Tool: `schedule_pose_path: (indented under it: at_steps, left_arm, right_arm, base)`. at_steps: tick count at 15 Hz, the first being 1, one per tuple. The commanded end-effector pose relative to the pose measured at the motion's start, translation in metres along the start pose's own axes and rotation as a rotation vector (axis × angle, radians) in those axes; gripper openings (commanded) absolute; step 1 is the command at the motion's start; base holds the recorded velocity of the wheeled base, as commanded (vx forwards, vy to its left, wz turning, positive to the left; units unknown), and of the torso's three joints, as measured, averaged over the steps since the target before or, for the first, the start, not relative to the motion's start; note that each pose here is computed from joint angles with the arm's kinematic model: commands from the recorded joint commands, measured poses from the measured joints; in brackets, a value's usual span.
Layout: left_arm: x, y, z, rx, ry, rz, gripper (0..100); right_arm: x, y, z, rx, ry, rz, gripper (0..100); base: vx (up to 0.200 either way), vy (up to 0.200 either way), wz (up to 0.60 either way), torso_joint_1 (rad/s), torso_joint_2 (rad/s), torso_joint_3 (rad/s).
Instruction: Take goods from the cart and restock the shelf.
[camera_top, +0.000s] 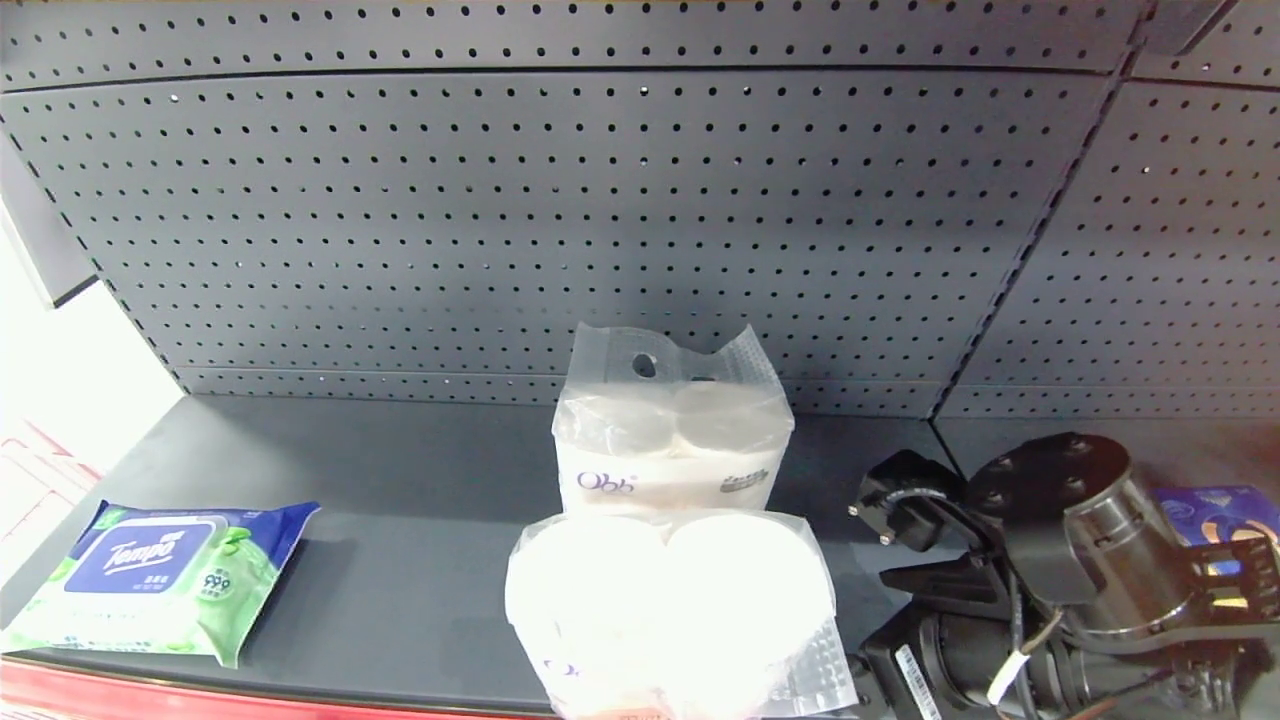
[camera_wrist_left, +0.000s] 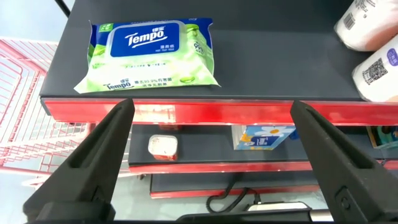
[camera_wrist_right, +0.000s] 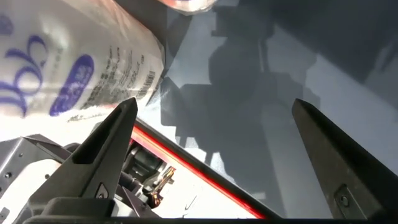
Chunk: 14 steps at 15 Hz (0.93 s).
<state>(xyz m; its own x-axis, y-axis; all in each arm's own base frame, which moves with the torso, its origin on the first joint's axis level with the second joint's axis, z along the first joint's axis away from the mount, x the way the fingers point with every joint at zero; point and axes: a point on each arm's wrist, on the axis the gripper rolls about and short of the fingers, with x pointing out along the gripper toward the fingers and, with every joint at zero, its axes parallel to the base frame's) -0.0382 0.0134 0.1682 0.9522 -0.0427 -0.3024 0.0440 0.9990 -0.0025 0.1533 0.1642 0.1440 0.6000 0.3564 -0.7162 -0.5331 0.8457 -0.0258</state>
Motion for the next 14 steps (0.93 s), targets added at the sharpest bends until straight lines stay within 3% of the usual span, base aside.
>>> schedule_pose_path:
  at_steps: [1,3,6,8,11,12,14]
  left_arm:
    - [0.000,0.000,0.000,0.000,0.002,0.000,100]
    - [0.001,0.000,0.000,0.001,0.005,-0.006,100]
    - [0.002,-0.001,-0.001,0.005,0.013,-0.040,100]
    - [0.006,-0.002,-0.007,0.001,-0.004,-0.090,100]
    - [0.010,-0.003,-0.018,-0.002,-0.029,-0.141,100]
    - [0.008,-0.003,-0.024,-0.005,-0.040,-0.165,100]
    - [0.008,-0.003,-0.036,-0.008,-0.046,-0.161,100]
  right_arm:
    - [-0.011,-0.006,-0.007,0.006,-0.019,-0.019,100]
    - [-0.029,-0.015,-0.023,0.015,-0.052,-0.057,100]
    - [-0.063,-0.041,-0.036,0.105,-0.179,-0.203,100]
    - [-0.096,-0.061,-0.051,0.131,-0.296,-0.344,100]
    - [-0.136,-0.080,-0.082,0.112,-0.399,-0.589,100]
    - [-0.154,-0.085,-0.095,0.159,-0.375,-0.768,100]
    - [-0.176,-0.078,-0.114,0.269,-0.288,-0.920,100]
  base:
    - [0.000,0.000,0.00,0.000,0.00,0.000]
    - [0.000,0.000,0.00,0.000,0.00,0.000]
    - [0.000,0.000,0.00,0.000,0.00,0.000]
    - [0.000,0.000,0.00,0.000,0.00,0.000]
    - [0.000,0.000,0.00,0.000,0.00,0.000]
    - [0.000,0.000,0.00,0.000,0.00,0.000]
    - [0.000,0.000,0.00,0.000,0.00,0.000]
